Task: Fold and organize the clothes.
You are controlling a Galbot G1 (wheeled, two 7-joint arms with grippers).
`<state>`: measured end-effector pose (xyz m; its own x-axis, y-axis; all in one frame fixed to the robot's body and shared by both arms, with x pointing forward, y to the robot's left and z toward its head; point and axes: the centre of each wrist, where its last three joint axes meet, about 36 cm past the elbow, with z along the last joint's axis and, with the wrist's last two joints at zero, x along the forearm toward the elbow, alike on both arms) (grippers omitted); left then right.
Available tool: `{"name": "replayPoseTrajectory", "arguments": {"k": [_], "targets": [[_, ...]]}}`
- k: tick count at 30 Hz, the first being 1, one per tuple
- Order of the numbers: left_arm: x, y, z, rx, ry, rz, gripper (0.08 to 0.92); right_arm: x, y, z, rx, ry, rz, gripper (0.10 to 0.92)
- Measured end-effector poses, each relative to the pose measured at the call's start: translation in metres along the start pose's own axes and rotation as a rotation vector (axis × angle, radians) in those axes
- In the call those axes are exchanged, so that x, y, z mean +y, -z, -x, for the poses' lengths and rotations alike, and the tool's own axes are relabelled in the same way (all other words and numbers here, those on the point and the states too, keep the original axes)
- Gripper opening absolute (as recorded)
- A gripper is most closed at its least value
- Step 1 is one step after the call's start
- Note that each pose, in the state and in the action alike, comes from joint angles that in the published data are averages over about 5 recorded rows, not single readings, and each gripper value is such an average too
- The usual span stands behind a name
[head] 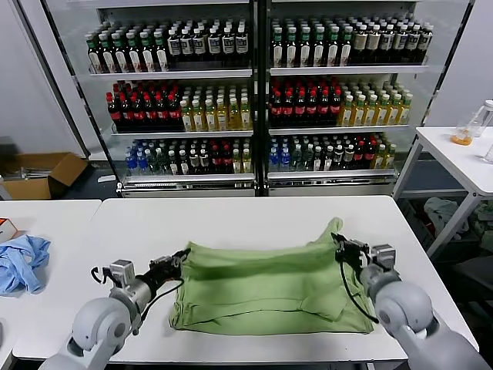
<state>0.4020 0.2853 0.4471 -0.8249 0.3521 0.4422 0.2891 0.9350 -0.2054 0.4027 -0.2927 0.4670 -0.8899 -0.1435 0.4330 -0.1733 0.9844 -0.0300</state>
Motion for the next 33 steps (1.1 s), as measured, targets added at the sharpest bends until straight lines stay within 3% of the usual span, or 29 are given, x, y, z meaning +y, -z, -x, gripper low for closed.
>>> {"name": "replayPoseTrajectory", "arguments": {"k": [12, 20, 33], "targets": [[-0.005, -0.024, -0.004, 0.060, 0.017, 0.051, 0.108, 0.009, -0.031, -0.026, 0.080, -0.024, -0.007, 0.123], [-0.012, -0.032, -0.007, 0.060, 0.056, 0.079, 0.324, 0.016, -0.032, -0.038, 0.065, -0.018, -0.025, 0.335], [-0.063, -0.059, -0.030, -0.025, 0.167, 0.074, 0.697, 0.023, -0.036, -0.054, 0.044, -0.019, -0.043, 0.708]]}}
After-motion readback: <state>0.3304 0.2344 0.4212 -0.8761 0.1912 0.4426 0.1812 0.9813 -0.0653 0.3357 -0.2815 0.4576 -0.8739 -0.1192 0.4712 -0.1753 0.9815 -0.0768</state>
